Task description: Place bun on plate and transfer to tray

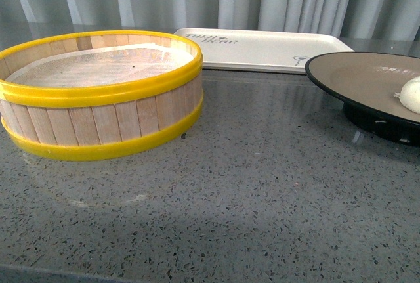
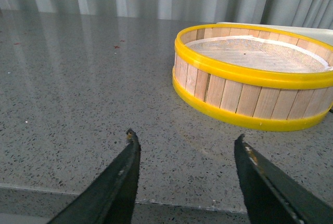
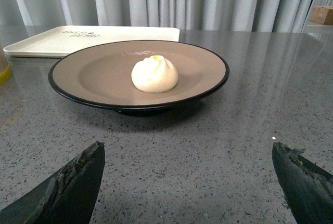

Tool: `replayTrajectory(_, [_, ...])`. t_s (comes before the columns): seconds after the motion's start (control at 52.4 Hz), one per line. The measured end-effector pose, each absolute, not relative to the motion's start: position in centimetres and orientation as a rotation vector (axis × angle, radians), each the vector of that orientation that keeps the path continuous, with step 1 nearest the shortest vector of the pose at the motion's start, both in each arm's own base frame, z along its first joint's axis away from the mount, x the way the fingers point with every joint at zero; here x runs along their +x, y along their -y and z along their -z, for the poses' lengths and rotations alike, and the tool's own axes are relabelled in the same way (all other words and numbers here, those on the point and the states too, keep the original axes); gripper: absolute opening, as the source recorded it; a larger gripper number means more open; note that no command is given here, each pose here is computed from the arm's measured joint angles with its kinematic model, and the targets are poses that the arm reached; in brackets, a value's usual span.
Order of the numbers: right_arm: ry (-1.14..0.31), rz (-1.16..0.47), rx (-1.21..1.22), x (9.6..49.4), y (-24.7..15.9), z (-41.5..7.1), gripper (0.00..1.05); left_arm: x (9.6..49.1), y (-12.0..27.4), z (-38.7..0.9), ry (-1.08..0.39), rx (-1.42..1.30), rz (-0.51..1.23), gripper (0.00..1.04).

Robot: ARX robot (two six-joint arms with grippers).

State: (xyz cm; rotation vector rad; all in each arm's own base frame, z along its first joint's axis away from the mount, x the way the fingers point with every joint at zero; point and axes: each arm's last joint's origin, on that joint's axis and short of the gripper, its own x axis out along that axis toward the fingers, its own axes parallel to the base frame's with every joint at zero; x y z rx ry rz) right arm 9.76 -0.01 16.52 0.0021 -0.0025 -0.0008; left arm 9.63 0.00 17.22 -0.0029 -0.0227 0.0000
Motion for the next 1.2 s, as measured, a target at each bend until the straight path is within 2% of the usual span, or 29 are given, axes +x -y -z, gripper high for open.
replayTrajectory(0.153, [0.002,0.001,0.002,9.8,0.0,-16.5,0.96,9.6,0.0,-17.2,0.023,-0.002,0.0,0.91])
replayTrajectory(0.191, [-0.02,0.095,-0.043,9.9,0.0,-16.5,0.96,9.6,0.0,-17.2,0.023,-0.002,0.0,0.97])
replayTrajectory(0.21, [-0.042,0.192,-0.086,10.0,-0.1,-16.7,0.96,9.6,0.0,-17.2,0.023,-0.001,0.0,1.0])
replayTrajectory(0.286, [-0.067,0.427,-0.186,10.7,0.1,-17.8,0.96,9.6,0.0,-17.2,0.023,-0.003,-0.001,0.98])
replayTrajectory(0.344, [-0.039,0.487,-0.179,11.5,0.8,-18.9,0.96,9.6,0.0,-17.2,0.023,-0.003,0.0,0.98])
replayTrajectory(0.42, [0.028,0.489,-0.108,12.8,2.2,-20.7,0.96,9.6,0.0,-17.2,0.023,-0.002,0.0,0.98])
replayTrajectory(0.611, [0.006,0.43,0.146,15.7,5.4,-22.5,0.96,9.6,0.0,-17.2,0.023,-0.002,0.0,0.98])
replayTrajectory(0.783, [-0.07,0.326,0.521,18.7,7.4,-22.9,0.96,9.6,0.0,-17.2,0.023,-0.002,0.0,0.98])
replayTrajectory(1.031, [-0.198,0.099,0.994,21.5,5.3,-22.6,0.96,9.6,0.0,-17.2,0.023,-0.002,0.0,0.98])
replayTrajectory(1.203, [-0.287,0.034,1.17,21.7,4.0,-21.7,0.96,9.6,0.0,-17.2,0.023,-0.002,0.0,0.98])
